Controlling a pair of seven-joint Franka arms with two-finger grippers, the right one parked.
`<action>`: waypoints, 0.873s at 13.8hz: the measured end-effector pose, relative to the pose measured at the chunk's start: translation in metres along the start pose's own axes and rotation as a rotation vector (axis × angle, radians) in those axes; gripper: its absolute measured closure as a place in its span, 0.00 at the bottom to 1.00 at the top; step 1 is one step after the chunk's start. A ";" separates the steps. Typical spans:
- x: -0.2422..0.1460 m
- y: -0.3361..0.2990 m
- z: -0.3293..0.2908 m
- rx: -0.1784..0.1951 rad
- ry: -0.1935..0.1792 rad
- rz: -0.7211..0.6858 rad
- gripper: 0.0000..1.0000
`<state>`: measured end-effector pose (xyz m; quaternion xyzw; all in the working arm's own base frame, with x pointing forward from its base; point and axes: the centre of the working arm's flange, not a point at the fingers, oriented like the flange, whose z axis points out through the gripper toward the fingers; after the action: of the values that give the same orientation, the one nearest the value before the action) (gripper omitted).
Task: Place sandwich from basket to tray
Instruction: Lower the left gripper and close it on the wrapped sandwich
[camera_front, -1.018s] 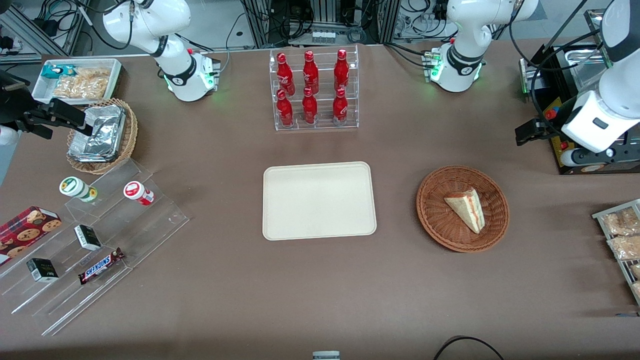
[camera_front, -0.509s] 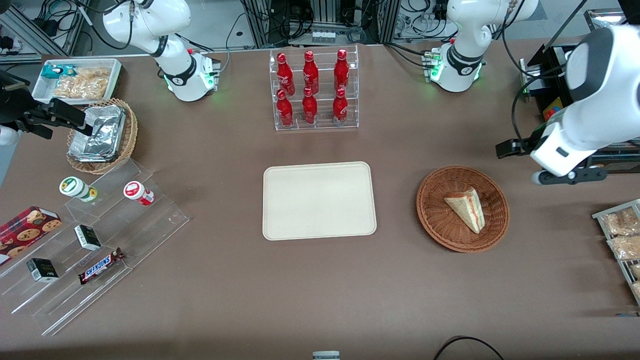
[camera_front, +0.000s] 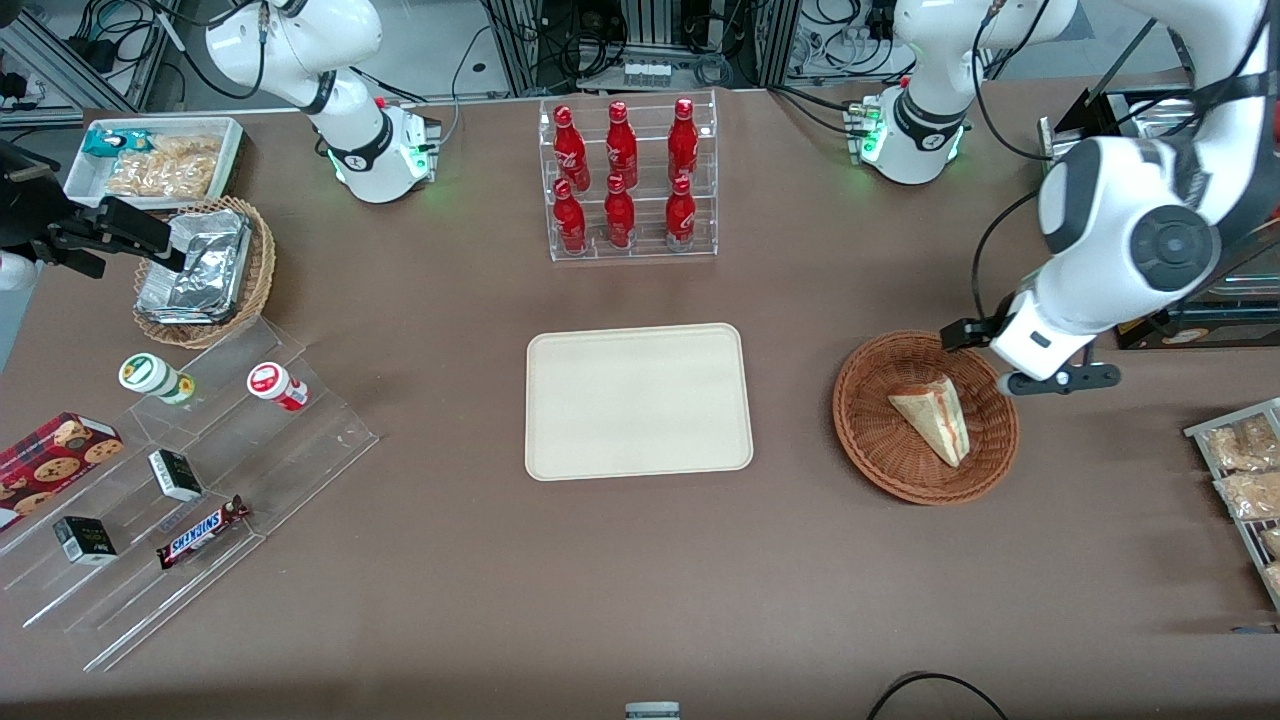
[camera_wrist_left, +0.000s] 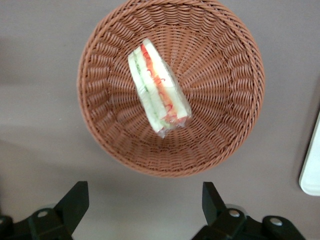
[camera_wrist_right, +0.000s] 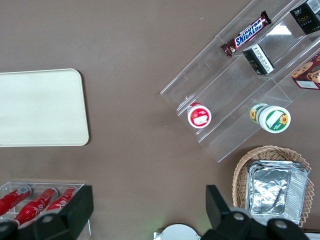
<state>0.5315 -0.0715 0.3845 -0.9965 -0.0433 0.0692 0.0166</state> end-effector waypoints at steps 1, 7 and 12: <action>-0.002 0.002 0.011 -0.005 0.021 -0.011 0.00; 0.000 0.004 0.049 -0.036 0.079 -0.287 0.00; 0.015 0.008 0.080 -0.071 0.093 -0.509 0.00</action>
<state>0.5354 -0.0764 0.3030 -0.9556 -0.2942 0.0151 0.0004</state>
